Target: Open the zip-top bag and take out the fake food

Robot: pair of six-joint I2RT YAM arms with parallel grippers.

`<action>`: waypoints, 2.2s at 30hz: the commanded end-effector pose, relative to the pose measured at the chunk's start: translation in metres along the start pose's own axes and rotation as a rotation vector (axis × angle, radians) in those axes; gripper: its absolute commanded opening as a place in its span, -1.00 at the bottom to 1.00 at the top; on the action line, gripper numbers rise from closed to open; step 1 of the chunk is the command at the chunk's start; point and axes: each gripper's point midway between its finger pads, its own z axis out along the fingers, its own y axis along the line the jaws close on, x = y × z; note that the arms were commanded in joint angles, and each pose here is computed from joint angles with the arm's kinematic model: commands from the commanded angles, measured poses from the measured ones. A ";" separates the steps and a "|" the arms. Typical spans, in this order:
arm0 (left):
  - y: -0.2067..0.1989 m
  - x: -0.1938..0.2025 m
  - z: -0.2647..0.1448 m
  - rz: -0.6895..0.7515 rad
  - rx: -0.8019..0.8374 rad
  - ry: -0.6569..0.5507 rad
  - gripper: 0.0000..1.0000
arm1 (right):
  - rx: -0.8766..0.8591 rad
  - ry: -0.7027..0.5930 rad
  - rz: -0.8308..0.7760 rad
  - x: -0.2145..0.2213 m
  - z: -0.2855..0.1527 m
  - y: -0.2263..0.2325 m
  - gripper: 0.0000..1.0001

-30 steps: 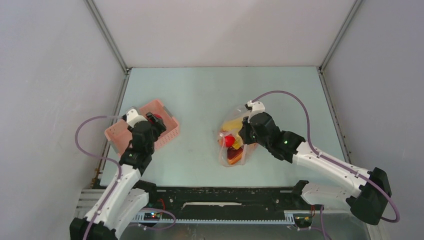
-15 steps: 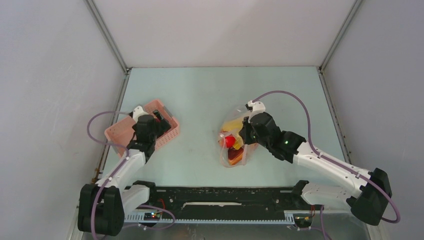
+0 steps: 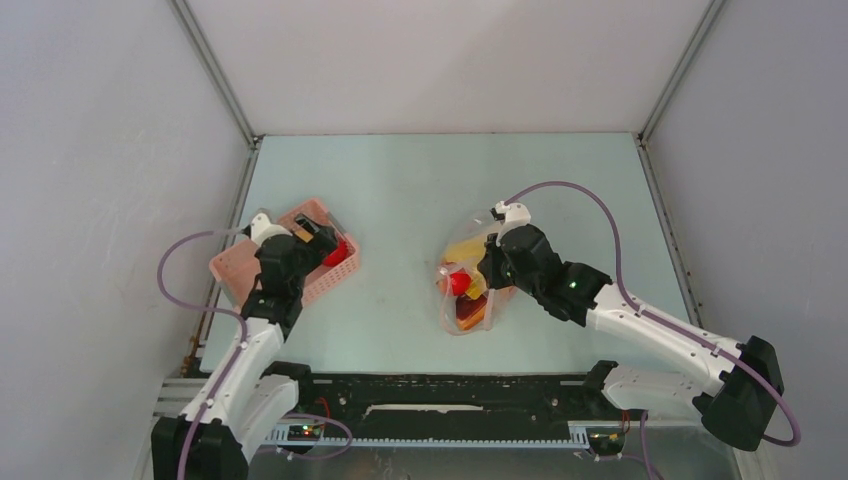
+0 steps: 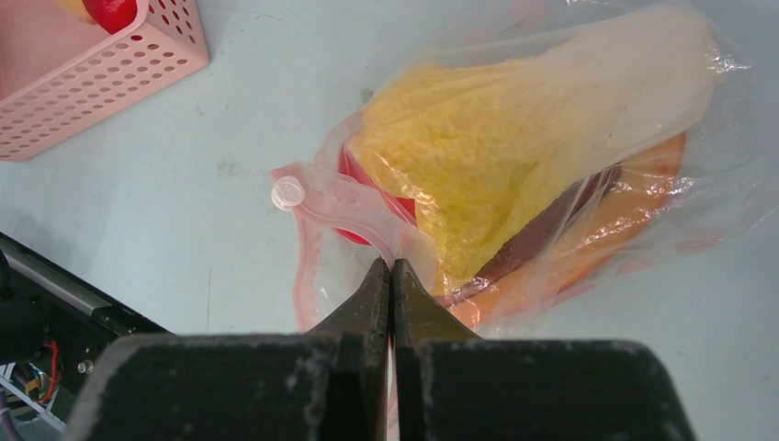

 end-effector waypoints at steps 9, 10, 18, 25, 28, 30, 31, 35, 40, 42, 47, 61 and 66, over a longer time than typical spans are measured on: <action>-0.041 0.035 -0.042 -0.013 0.260 0.115 0.99 | -0.029 -0.054 0.003 -0.014 -0.004 0.007 -1.00; -0.048 0.039 -0.048 -0.005 0.285 0.122 0.99 | -0.034 -0.056 0.001 -0.014 -0.003 0.008 -1.00; -0.091 0.082 -0.089 0.041 0.466 0.216 0.86 | -0.092 -0.075 -0.011 -0.018 -0.003 0.023 -1.00; -0.128 0.124 -0.116 0.120 0.566 0.292 0.67 | -0.122 -0.092 -0.018 -0.024 -0.005 0.034 -1.00; -0.147 0.140 -0.133 0.180 0.611 0.310 0.62 | -0.127 -0.089 -0.023 -0.024 -0.004 0.037 -1.00; -0.161 0.151 -0.147 0.231 0.646 0.325 0.57 | -0.133 -0.085 -0.025 -0.023 -0.004 0.039 -1.00; -0.166 0.154 -0.149 0.254 0.644 0.321 0.55 | -0.135 -0.083 -0.028 -0.023 -0.003 0.040 -1.00; -0.187 0.175 -0.164 0.305 0.688 0.346 0.48 | -0.149 -0.069 -0.042 -0.023 -0.002 0.046 -1.00; -0.210 0.197 -0.172 0.337 0.736 0.369 0.37 | -0.161 -0.071 -0.052 -0.026 -0.002 0.052 -1.00; -0.217 0.202 -0.170 0.347 0.751 0.359 0.34 | -0.168 -0.068 -0.055 -0.026 -0.003 0.054 -1.00; -0.231 0.221 -0.159 0.393 0.756 0.338 0.29 | -0.174 -0.051 -0.064 -0.024 -0.003 0.056 -1.00; -0.175 0.253 -0.076 0.378 0.388 0.293 0.22 | -0.219 0.014 -0.079 -0.015 0.004 0.068 -1.00; -0.137 0.252 -0.062 0.376 0.231 0.278 0.22 | -0.235 0.031 -0.079 -0.011 0.009 0.077 -1.00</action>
